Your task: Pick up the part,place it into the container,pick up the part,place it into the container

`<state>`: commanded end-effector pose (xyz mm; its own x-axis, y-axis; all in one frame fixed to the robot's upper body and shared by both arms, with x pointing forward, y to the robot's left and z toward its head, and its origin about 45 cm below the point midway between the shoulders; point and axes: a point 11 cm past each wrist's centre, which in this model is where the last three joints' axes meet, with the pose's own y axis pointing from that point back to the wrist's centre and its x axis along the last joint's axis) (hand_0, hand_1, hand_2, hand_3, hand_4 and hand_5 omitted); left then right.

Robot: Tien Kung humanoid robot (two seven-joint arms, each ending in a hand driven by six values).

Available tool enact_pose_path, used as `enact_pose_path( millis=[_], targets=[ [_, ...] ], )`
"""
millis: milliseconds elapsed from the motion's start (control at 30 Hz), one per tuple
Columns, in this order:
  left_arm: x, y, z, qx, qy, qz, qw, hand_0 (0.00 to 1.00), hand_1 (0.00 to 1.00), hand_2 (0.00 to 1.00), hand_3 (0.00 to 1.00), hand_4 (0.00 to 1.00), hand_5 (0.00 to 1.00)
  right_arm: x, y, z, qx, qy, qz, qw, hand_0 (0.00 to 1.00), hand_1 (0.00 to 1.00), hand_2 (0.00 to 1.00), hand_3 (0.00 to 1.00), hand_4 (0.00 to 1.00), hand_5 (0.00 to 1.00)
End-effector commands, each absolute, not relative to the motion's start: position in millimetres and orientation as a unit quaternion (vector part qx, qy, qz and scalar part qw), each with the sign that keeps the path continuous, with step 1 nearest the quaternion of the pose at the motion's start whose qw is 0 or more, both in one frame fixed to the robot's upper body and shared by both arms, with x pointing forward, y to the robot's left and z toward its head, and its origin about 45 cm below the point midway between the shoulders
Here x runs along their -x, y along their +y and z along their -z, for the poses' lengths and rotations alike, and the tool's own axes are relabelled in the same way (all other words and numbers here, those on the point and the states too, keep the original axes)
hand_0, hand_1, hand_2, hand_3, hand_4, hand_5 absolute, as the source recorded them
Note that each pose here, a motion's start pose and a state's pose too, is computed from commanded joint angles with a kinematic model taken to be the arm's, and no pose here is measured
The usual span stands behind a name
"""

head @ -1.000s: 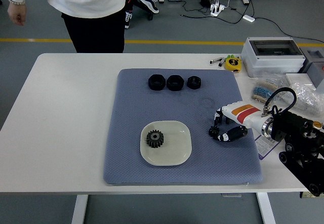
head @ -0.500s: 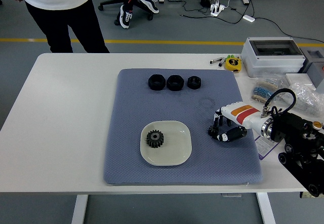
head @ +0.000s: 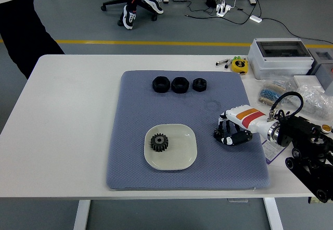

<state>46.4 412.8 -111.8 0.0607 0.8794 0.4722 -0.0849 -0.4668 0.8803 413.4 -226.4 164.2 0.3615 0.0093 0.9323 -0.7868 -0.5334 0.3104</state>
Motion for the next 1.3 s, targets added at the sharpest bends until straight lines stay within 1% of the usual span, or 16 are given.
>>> enact_pose_path(
  millis=[133, 167, 333, 367, 533, 567, 733, 767, 933, 967, 1133, 1167, 1300],
  targets=[
    [-47.2, 413.1, 111.6, -0.61, 0.324, -0.6, 0.402, 0.691, 0.652, 0.704, 0.567, 0.648, 0.575, -413.3, -226.5, -164.1, -0.722, -0.271, -0.496, 0.4, 0.145, 0.227, 0.377, 0.489, 0.745, 0.444],
    [-47.1, 413.0, 111.6, -0.611, 0.324, -0.6, 0.402, 0.692, 0.654, 0.704, 0.567, 0.648, 0.576, -413.3, -226.6, -164.0, -0.722, -0.271, -0.495, 0.399, 0.111, 0.2, 0.348, 0.489, 0.73, 0.443],
    [-46.6, 412.8, 111.7, -0.612, 0.323, -0.6, 0.402, 0.692, 0.654, 0.704, 0.567, 0.648, 0.576, -412.7, -226.6, -162.7, -0.723, -0.27, -0.494, 0.4, 0.111, 0.2, 0.348, 0.489, 0.73, 0.443],
    [-46.5, 412.8, 111.7, -0.612, 0.323, -0.6, 0.402, 0.691, 0.653, 0.705, 0.568, 0.649, 0.577, -412.6, -226.6, -162.6, -0.723, -0.27, -0.494, 0.4, 0.09, 0.141, 0.292, 0.489, 0.712, 0.445],
    [-45.7, 413.0, 111.8, -0.613, 0.323, -0.599, 0.402, 0.691, 0.653, 0.705, 0.568, 0.649, 0.577, -411.9, -226.8, -161.9, -0.725, -0.27, -0.492, 0.399, 0.09, 0.141, 0.292, 0.489, 0.712, 0.445],
    [-45.4, 413.1, 111.8, -0.613, 0.323, -0.599, 0.402, 0.691, 0.654, 0.705, 0.567, 0.65, 0.578, -411.9, -226.8, -161.9, -0.725, -0.271, -0.492, 0.399, 0.07, 0.109, 0.262, 0.488, 0.702, 0.445],
    [-43.8, 413.4, 111.9, -0.615, 0.323, -0.597, 0.401, 0.691, 0.654, 0.705, 0.567, 0.65, 0.578, -411.5, -226.0, -161.7, -0.727, -0.271, -0.491, 0.397, 0.07, 0.109, 0.262, 0.488, 0.702, 0.445],
    [-43.7, 413.4, 111.9, -0.615, 0.323, -0.597, 0.401, 0.691, 0.652, 0.704, 0.567, 0.649, 0.578, -411.4, -225.9, -161.7, -0.727, -0.271, -0.491, 0.397, 0.045, 0.071, 0.228, 0.493, 0.697, 0.449],
    [-43.6, 413.8, 111.8, -0.616, 0.323, -0.596, 0.402, 0.691, 0.652, 0.704, 0.567, 0.649, 0.578, -411.6, -226.8, -162.4, -0.727, -0.274, -0.489, 0.396, 0.045, 0.071, 0.228, 0.493, 0.697, 0.449],
    [-43.9, 413.9, 111.7, -0.616, 0.323, -0.596, 0.402, 0.69, 0.652, 0.702, 0.567, 0.65, 0.579, -411.9, -227.3, -163.0, -0.727, -0.275, -0.489, 0.396, 0.028, 0.05, 0.198, 0.491, 0.689, 0.445],
    [-45.8, 414.1, 111.5, -0.615, 0.322, -0.597, 0.403, 0.69, 0.652, 0.702, 0.567, 0.65, 0.579, -413.8, -229.5, -167.3, -0.724, -0.283, -0.491, 0.392, 0.028, 0.05, 0.198, 0.491, 0.689, 0.445],
    [-46.1, 414.0, 111.4, -0.615, 0.322, -0.597, 0.403, 0.691, 0.653, 0.704, 0.567, 0.65, 0.58, -414.1, -229.7, -168.0, -0.724, -0.285, -0.492, 0.391, 0.002, 0.009, 0.133, 0.5, 0.71, 0.408],
    [-47.1, 414.0, 111.4, -0.614, 0.321, -0.597, 0.404, 0.691, 0.653, 0.704, 0.567, 0.65, 0.58, -414.6, -229.7, -170.7, -0.722, -0.29, -0.495, 0.387, 0.002, 0.009, 0.133, 0.5, 0.71, 0.408]
  ],
)
